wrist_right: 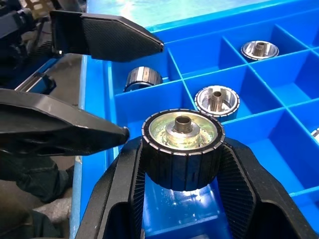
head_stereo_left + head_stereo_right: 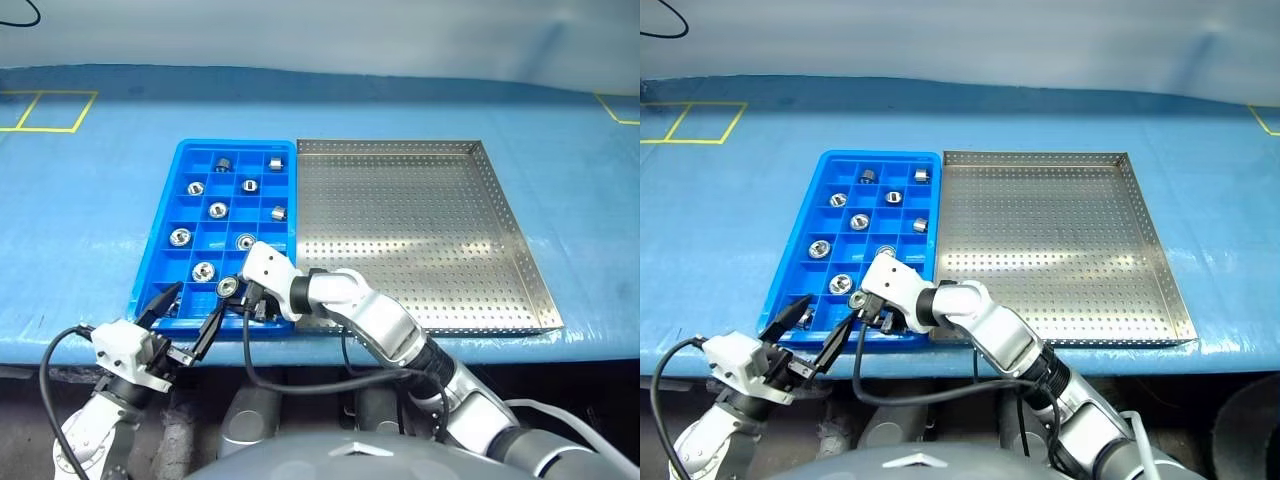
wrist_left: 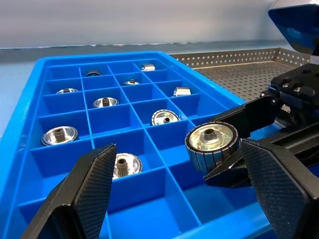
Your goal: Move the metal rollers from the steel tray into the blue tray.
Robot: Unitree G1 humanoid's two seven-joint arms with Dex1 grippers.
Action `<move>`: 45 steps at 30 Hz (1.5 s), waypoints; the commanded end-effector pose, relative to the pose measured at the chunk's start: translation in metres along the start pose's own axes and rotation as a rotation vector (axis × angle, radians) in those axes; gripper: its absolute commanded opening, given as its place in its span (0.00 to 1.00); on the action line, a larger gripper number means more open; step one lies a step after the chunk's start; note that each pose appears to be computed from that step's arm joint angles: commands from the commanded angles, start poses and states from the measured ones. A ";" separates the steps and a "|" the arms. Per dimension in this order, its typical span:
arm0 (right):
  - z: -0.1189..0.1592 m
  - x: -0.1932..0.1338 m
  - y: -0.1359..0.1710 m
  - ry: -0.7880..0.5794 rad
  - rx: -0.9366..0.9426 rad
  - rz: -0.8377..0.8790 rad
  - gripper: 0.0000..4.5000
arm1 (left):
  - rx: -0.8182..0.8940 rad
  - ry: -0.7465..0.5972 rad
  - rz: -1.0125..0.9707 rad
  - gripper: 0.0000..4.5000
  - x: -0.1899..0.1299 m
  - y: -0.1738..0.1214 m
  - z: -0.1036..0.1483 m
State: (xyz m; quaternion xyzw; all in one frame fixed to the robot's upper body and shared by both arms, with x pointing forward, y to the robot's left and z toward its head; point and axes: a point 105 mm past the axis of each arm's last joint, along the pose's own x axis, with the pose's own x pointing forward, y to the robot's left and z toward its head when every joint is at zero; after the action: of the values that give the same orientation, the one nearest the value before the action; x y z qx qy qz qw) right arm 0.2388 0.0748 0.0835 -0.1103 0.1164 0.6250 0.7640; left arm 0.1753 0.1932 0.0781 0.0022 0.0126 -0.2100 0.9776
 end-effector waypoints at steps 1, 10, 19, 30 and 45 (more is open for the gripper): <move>-0.003 -0.002 0.003 0.006 0.031 0.017 0.38 | 0.009 0.021 -0.028 0.97 -0.001 -0.001 -0.001; 0.002 0.000 -0.005 -0.022 0.042 -0.033 0.99 | -0.019 0.052 -0.077 0.97 -0.006 -0.001 -0.006; 0.032 -0.043 -0.055 -0.207 0.059 -0.336 0.99 | -0.009 0.016 -0.141 0.97 0.007 -0.002 0.002; 0.008 -0.149 -0.073 -0.238 0.052 -0.749 0.99 | 0.056 -0.147 -0.278 0.97 0.064 -0.010 0.042; -0.022 -0.192 -0.045 -0.277 0.185 -0.998 0.99 | 0.144 -0.184 -0.241 0.97 0.094 -0.014 0.056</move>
State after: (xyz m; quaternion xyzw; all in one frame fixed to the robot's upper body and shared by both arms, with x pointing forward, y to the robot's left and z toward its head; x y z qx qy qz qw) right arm 0.2469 -0.1197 0.1070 0.0038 0.0394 0.1818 0.9825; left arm 0.2552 0.1412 0.1272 0.0455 -0.0831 -0.3296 0.9393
